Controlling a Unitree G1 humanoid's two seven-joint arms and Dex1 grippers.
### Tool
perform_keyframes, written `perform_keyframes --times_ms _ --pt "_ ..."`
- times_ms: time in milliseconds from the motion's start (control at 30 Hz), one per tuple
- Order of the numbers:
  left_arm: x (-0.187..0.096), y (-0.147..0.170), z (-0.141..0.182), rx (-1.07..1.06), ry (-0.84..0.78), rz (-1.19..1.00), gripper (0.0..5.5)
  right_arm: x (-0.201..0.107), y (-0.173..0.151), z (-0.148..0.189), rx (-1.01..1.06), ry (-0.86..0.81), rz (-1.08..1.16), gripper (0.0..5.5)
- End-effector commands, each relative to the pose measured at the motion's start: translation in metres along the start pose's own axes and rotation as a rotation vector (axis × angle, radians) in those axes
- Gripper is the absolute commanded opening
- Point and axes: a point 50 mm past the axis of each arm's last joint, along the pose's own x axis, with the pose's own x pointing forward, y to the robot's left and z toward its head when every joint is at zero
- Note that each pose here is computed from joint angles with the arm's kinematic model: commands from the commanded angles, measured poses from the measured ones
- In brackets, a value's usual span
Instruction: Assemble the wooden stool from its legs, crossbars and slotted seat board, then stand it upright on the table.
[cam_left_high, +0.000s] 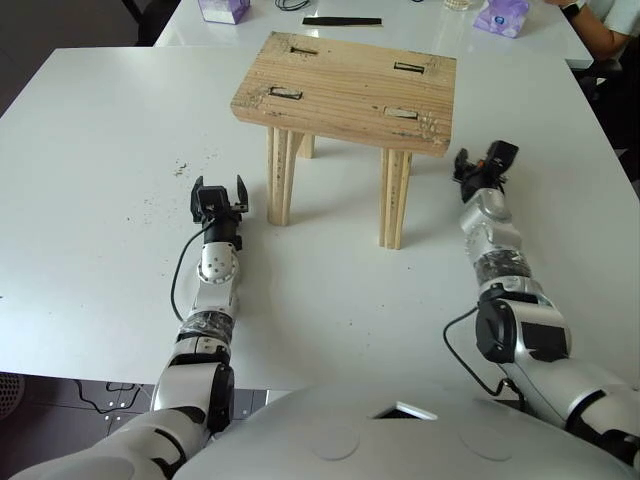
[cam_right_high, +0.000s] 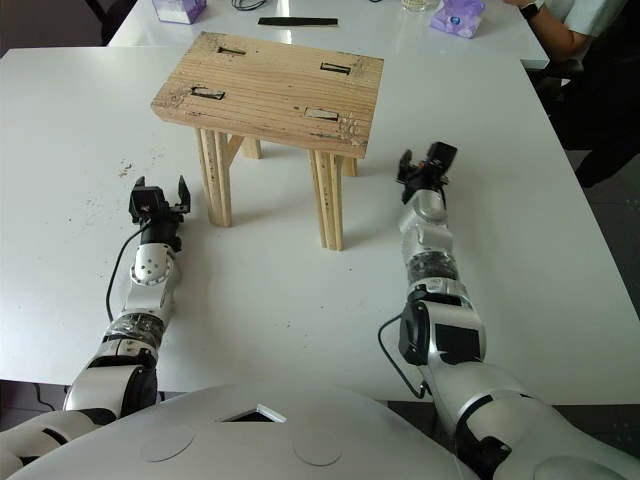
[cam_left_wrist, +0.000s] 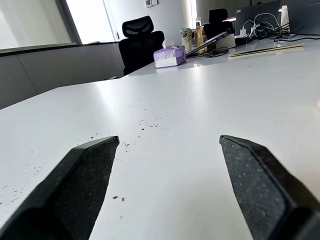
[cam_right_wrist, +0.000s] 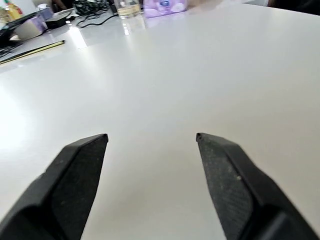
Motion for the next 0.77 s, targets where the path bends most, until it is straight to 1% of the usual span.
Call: perform_keyframes --times_ms 33,133,267,367,500,567,633,700,767 --pt "-0.009 -0.011 -0.018 0.062 0.067 -0.061 3.75 0.006 0.026 0.004 -0.011 0.017 0.009 3.27" --pt "-0.006 -0.001 -0.019 0.056 0.080 -0.020 3.75 0.010 0.023 0.012 -0.071 -0.019 -0.029 3.27" --pt "-0.010 0.009 -0.026 0.051 0.106 0.011 3.75 0.012 0.016 0.020 -0.151 -0.082 -0.072 3.27" --pt "-0.009 0.008 -0.027 0.037 0.111 0.033 3.75 0.014 0.024 0.029 -0.199 -0.116 -0.043 3.27" --pt "-0.005 -0.005 -0.024 -0.006 0.104 0.048 3.75 0.019 0.031 0.048 -0.204 -0.153 -0.032 3.27" --pt "-0.005 -0.011 -0.023 -0.009 0.095 0.034 3.75 0.021 0.031 0.045 -0.193 -0.106 -0.027 3.27" --pt "-0.006 -0.012 -0.024 -0.004 0.099 0.029 3.75 0.022 0.029 0.034 -0.166 -0.008 -0.013 3.27" --pt "-0.007 -0.010 -0.026 -0.005 0.105 0.035 3.75 0.022 0.026 0.030 -0.125 0.022 -0.023 3.27" --pt "-0.007 -0.008 -0.026 -0.002 0.104 0.036 3.75 0.021 0.027 0.030 -0.121 0.008 -0.022 3.27"
